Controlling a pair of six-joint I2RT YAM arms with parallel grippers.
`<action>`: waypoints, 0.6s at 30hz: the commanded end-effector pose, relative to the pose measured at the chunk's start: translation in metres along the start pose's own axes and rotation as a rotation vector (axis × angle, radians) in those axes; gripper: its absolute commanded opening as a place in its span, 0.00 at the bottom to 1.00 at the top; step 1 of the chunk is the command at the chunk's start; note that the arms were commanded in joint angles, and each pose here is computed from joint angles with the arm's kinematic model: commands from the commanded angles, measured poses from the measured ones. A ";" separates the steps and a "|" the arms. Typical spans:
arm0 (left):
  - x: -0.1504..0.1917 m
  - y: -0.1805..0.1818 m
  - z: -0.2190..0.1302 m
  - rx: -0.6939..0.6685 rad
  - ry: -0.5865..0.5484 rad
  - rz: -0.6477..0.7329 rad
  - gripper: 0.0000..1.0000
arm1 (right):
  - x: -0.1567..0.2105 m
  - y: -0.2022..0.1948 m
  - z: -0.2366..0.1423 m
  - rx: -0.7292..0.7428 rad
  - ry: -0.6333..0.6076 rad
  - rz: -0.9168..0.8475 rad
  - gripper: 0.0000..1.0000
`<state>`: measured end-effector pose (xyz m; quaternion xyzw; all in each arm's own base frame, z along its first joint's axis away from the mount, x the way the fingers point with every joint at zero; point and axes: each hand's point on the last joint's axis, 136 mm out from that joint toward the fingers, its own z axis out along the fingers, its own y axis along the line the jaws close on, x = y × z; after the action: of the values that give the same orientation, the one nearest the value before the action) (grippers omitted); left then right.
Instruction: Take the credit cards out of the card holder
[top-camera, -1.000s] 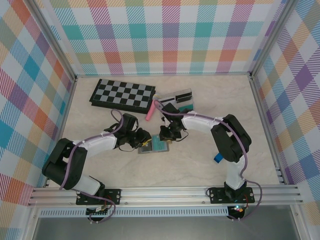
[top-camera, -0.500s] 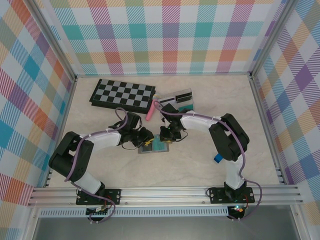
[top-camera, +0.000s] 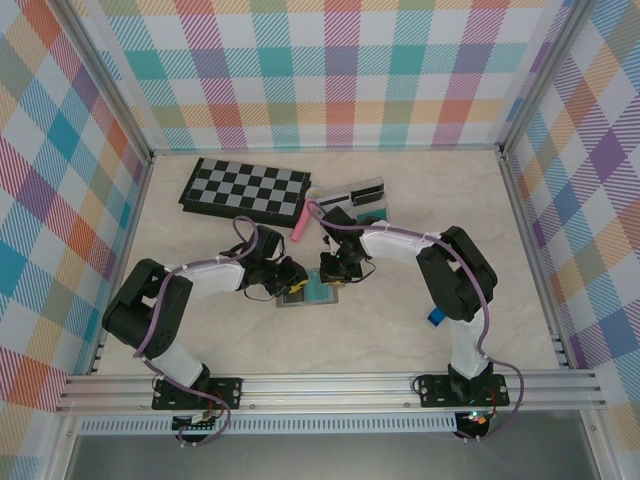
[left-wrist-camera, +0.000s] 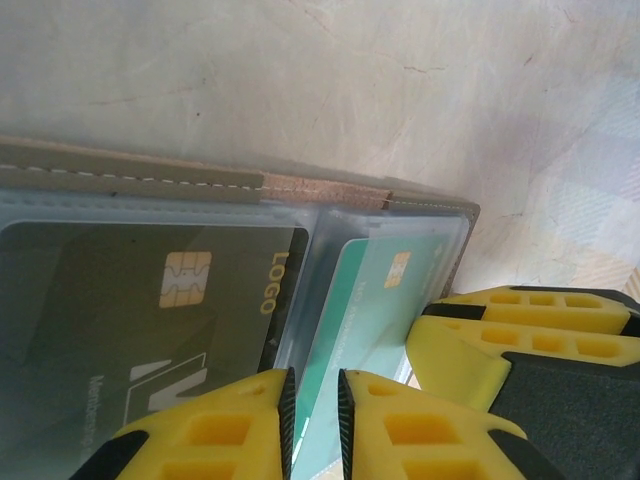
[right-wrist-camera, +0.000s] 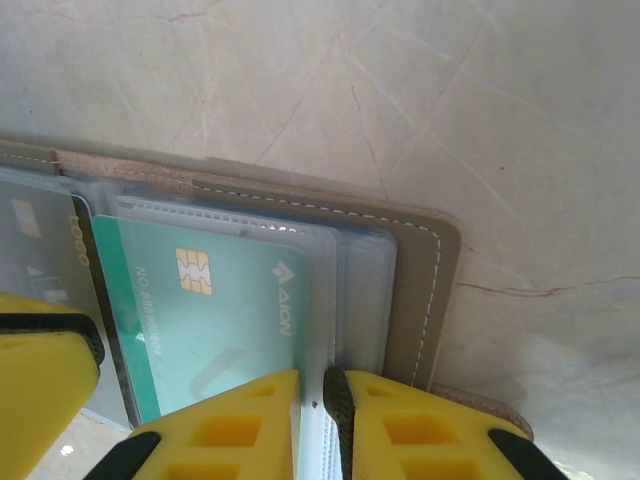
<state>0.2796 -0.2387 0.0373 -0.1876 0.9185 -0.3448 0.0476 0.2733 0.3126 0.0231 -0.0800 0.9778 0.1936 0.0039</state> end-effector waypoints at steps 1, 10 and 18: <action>0.004 -0.002 0.001 -0.009 0.027 0.041 0.21 | 0.012 -0.017 0.015 0.059 0.063 0.021 0.19; 0.007 -0.004 0.007 0.020 0.065 0.094 0.23 | 0.013 -0.017 0.017 0.058 0.072 0.021 0.18; 0.006 -0.004 0.012 0.046 0.086 0.106 0.20 | 0.013 -0.016 0.015 0.052 0.071 0.009 0.18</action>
<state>0.2735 -0.2457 0.0278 -0.1387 0.9249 -0.3527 0.0300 0.2731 0.3122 0.0228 -0.0798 0.9781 0.1920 0.0019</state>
